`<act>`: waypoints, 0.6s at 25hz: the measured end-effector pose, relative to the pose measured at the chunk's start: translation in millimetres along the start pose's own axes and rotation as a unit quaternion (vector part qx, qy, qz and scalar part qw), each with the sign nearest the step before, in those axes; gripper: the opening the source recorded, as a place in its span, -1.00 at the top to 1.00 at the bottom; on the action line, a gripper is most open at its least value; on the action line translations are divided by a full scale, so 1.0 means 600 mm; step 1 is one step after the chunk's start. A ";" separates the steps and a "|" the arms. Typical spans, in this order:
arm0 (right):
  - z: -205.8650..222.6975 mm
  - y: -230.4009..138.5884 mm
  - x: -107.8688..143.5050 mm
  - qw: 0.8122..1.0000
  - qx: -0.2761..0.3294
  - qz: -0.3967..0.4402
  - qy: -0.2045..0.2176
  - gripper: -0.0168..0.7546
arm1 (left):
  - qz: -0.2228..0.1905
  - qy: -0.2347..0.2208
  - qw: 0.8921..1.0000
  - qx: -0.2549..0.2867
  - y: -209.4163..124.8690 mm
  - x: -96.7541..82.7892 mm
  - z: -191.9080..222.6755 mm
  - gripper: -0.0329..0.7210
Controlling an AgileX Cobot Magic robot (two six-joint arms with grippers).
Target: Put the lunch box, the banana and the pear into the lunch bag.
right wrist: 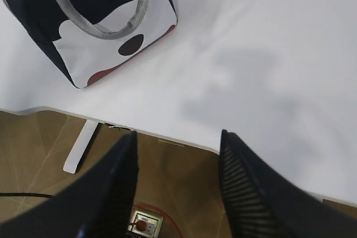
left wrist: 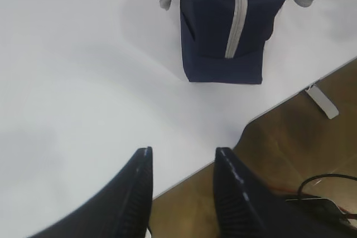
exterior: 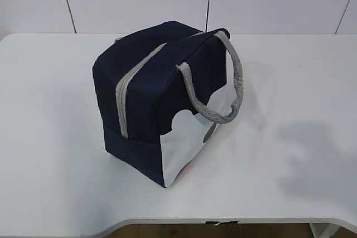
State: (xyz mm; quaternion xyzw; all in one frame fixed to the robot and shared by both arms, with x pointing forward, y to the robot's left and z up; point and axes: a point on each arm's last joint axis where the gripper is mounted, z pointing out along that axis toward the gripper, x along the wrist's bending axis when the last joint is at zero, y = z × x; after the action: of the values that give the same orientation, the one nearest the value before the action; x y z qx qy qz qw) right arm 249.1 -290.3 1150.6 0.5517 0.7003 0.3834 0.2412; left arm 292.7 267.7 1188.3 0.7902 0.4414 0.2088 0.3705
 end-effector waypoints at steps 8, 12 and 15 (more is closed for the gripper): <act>0.036 -0.062 -0.008 0.999 0.035 0.000 -0.009 -0.04 | 0.004 0.003 0.999 -0.038 -0.083 -0.010 -0.030 0.21; 0.063 -0.095 -0.015 0.998 0.065 -0.005 -0.021 -0.04 | 0.005 0.004 0.999 -0.043 -0.132 -0.014 -0.024 0.25; 0.069 -0.118 -0.017 0.998 0.064 -0.007 -0.022 -0.04 | 0.005 0.004 0.999 -0.047 -0.167 -0.016 -0.015 0.26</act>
State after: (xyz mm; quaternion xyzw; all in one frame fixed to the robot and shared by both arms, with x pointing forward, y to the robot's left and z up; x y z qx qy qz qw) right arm 242.0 -295.7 1068.3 0.5693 0.7220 0.3238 0.2231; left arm 227.2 297.0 1116.9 0.7734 0.4287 0.2341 0.4041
